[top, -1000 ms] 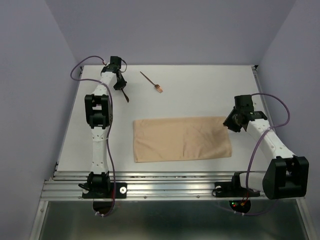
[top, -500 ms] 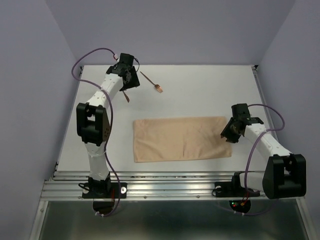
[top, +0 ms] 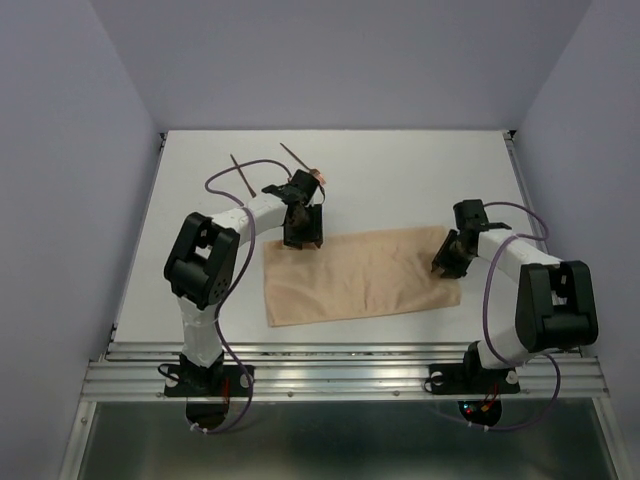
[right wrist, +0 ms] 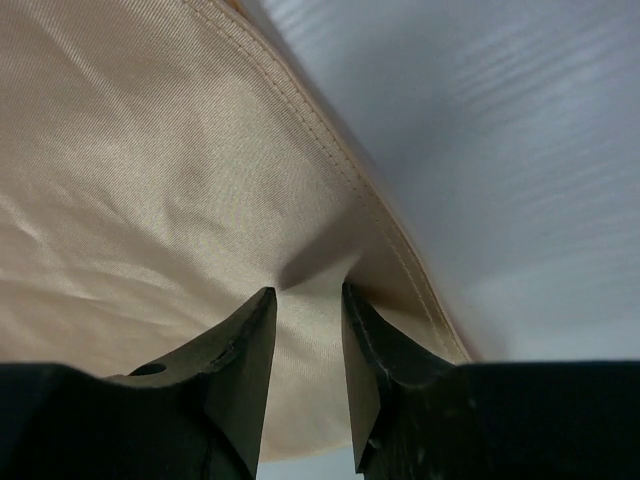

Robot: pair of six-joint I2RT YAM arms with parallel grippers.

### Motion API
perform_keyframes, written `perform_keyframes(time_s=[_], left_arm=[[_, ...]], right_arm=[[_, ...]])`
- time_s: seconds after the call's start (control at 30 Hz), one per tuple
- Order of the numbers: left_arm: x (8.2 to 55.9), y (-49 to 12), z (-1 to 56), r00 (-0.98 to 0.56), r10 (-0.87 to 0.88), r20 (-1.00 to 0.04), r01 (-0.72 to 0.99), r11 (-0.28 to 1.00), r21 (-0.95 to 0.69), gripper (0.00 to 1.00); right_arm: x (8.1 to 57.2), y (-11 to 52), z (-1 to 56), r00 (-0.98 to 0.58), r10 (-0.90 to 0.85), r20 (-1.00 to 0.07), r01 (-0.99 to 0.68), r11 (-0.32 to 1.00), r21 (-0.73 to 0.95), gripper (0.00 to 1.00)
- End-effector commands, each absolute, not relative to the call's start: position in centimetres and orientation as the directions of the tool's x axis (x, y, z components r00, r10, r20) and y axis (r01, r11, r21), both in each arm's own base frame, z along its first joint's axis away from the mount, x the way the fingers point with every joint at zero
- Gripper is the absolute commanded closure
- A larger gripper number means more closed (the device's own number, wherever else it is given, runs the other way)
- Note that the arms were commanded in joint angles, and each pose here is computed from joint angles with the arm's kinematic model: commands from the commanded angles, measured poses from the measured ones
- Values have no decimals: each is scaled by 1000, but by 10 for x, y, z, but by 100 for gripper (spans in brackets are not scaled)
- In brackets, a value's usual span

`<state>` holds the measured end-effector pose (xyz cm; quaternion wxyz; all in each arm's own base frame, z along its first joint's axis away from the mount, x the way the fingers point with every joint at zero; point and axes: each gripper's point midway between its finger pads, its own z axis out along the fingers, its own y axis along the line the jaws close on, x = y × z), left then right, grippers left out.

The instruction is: Fold the napkin into a case and place the utensils inside

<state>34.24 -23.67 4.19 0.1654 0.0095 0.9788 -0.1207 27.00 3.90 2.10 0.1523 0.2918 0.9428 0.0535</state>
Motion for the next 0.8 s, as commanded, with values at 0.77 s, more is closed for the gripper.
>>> perform_keyframes(time_s=[0.77], left_arm=[[389, -189, 32, -931, -100, -352, -23, 976, -217, 41]], right_arm=[[264, 87, 39, -803, 518, -293, 350, 810, 471, 27]])
